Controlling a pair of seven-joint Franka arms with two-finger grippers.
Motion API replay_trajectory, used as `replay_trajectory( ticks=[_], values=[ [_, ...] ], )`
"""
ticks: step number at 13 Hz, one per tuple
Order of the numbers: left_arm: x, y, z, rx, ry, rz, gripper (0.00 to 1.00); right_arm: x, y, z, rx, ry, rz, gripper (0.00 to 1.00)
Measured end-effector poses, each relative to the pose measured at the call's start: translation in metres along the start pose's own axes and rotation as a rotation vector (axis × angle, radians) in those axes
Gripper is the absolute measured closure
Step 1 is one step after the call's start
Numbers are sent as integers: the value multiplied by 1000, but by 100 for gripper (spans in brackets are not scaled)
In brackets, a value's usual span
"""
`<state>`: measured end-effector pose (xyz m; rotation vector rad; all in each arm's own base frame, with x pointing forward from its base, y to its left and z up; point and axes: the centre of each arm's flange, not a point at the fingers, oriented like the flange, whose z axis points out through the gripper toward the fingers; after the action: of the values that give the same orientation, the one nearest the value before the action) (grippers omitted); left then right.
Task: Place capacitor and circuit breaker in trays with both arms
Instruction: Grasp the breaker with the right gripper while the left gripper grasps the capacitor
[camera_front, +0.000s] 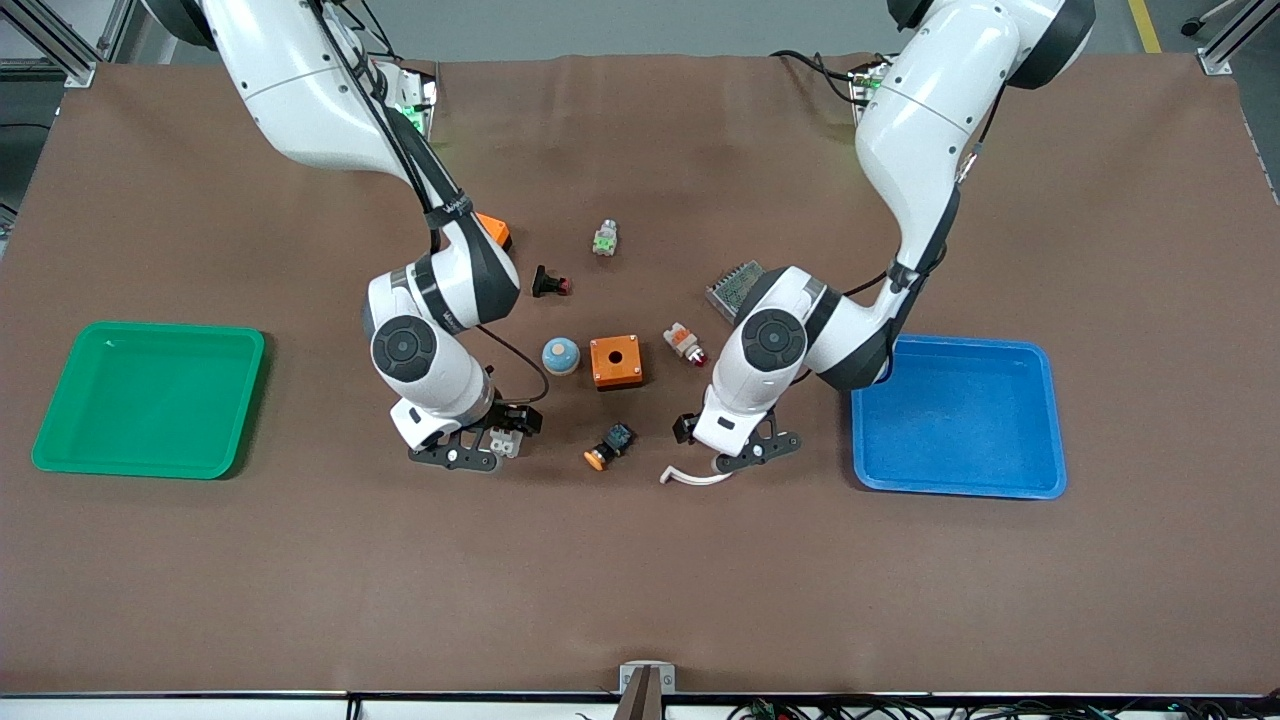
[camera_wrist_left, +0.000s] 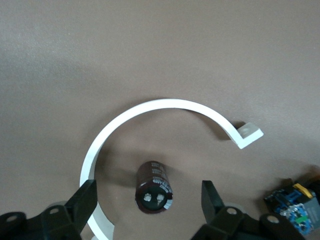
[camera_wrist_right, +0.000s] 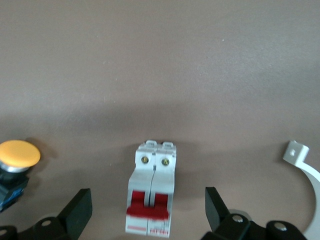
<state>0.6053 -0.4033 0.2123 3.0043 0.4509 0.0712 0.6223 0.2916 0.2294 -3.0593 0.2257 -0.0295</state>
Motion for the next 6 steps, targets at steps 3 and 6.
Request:
replay_trajectory(
  ticks=[3,6],
  values=[
    [-4,2,5,11,2,16,11,-1,0,20,-1,7,-2,14],
    [-11,6,8,12,-1,27,15,-2,1,23,-5,2,-2,24]
  ],
)
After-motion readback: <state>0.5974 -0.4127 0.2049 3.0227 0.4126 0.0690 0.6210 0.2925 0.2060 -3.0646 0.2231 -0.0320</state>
